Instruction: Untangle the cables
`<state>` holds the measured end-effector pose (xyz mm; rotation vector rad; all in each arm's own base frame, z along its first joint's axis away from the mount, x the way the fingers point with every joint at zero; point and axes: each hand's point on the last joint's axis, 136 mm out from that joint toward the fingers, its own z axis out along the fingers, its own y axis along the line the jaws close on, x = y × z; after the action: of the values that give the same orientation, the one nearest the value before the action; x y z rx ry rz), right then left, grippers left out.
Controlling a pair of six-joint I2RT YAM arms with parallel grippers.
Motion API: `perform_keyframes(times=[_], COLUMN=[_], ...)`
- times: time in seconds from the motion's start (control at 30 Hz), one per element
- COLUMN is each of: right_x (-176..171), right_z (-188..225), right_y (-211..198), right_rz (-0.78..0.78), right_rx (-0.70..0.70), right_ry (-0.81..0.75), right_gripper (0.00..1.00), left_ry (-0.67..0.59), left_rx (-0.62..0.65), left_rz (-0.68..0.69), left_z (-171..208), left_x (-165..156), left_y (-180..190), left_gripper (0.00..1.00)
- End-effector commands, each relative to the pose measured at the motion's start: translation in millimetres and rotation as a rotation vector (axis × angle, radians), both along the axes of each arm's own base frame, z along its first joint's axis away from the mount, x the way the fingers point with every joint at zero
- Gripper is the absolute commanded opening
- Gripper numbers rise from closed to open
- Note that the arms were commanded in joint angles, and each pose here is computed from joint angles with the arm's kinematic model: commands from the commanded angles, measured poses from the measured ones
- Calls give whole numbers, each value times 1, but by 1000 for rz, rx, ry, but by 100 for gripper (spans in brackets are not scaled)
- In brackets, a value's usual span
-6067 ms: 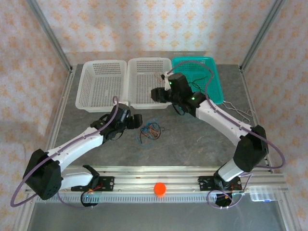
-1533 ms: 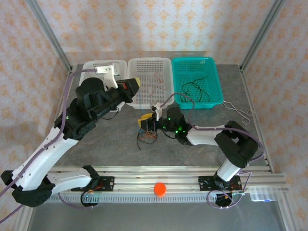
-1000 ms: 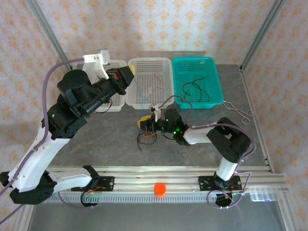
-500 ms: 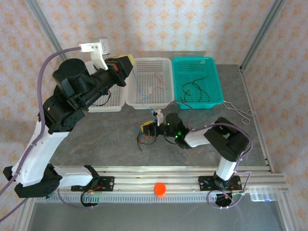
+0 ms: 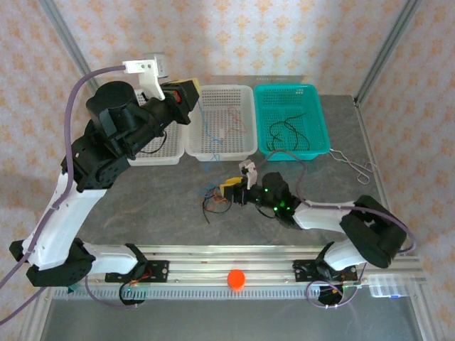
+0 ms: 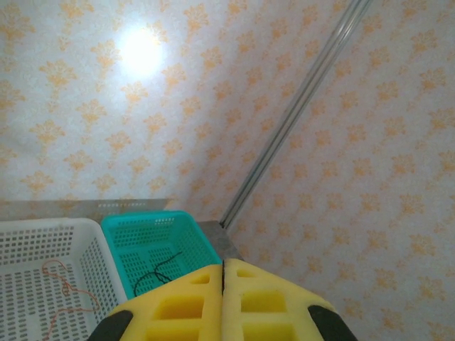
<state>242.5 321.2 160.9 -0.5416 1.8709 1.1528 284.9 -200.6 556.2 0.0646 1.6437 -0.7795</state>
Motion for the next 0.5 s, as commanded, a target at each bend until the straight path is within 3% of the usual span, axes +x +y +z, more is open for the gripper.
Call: perform_keyframes(times=[0.0, 0.27, 0.47], right_x=[1, 6, 5], right_z=[2, 36, 59], right_y=[-11, -12, -7], right_rz=[-50, -66, -40], right_rx=[-39, -21, -16], right_ry=[-36, -99, -141], right_gripper=[40, 41, 43], left_ry=[-33, 3, 52], left_rx=[25, 181, 259], left_rz=[42, 333, 461], left_z=[10, -12, -27], left_x=[-2, 31, 67], left_y=[10, 52, 91], left_gripper=[0, 0, 0])
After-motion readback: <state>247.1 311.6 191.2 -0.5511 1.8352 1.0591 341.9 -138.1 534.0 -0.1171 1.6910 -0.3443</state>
